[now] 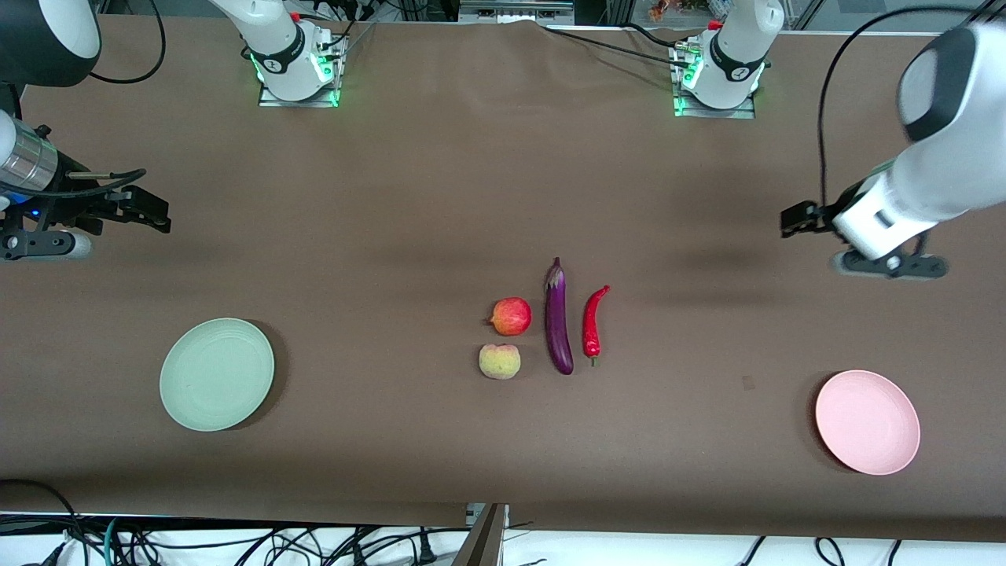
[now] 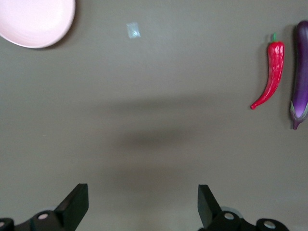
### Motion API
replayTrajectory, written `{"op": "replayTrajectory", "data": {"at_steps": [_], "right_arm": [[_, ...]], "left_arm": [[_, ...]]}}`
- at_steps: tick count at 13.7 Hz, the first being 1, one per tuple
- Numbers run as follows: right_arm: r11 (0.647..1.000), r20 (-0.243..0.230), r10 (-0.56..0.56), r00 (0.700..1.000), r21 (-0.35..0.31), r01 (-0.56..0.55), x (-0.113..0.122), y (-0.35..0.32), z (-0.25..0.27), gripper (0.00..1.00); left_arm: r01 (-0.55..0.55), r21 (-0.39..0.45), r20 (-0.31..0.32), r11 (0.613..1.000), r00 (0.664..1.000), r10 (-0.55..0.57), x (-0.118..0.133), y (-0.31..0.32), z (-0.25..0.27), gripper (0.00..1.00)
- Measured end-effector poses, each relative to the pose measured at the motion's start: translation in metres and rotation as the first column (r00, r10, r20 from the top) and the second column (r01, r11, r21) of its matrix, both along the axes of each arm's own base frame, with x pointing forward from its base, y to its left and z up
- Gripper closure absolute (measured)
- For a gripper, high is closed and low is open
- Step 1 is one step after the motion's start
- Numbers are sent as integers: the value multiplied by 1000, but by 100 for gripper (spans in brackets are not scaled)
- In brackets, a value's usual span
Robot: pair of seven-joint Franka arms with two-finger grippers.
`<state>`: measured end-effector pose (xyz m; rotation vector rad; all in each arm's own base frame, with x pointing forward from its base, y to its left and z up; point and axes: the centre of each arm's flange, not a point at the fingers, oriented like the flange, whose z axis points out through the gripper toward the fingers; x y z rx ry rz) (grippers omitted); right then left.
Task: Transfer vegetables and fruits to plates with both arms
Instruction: 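Grasp the red chili with the left gripper while the right gripper reaches the peach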
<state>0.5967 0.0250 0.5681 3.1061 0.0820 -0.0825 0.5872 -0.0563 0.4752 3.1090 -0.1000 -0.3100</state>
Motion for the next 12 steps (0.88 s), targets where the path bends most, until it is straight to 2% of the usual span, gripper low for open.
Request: {"op": "replayTrajectory", "data": {"at_steps": [3, 6, 10, 12], "right_arm": [[1000, -3, -1, 1000, 0, 1, 1, 0, -2, 0], [1000, -32, -2, 999, -1, 2, 7, -1, -20, 0], [1000, -42, -1, 999, 1, 1, 21, -1, -45, 0], [1000, -28, -1, 1000, 3, 1, 28, 0, -54, 0]], "left_arm": [[-1, -16, 11, 1000, 1000, 2, 20, -44, -51, 0], [30, -22, 73, 999, 997, -29, 34, -112, -109, 0], [90, -44, 161, 995, 984, -82, 35, -191, -177, 0], [111, -48, 168, 993, 980, -101, 33, -208, -208, 0]]}}
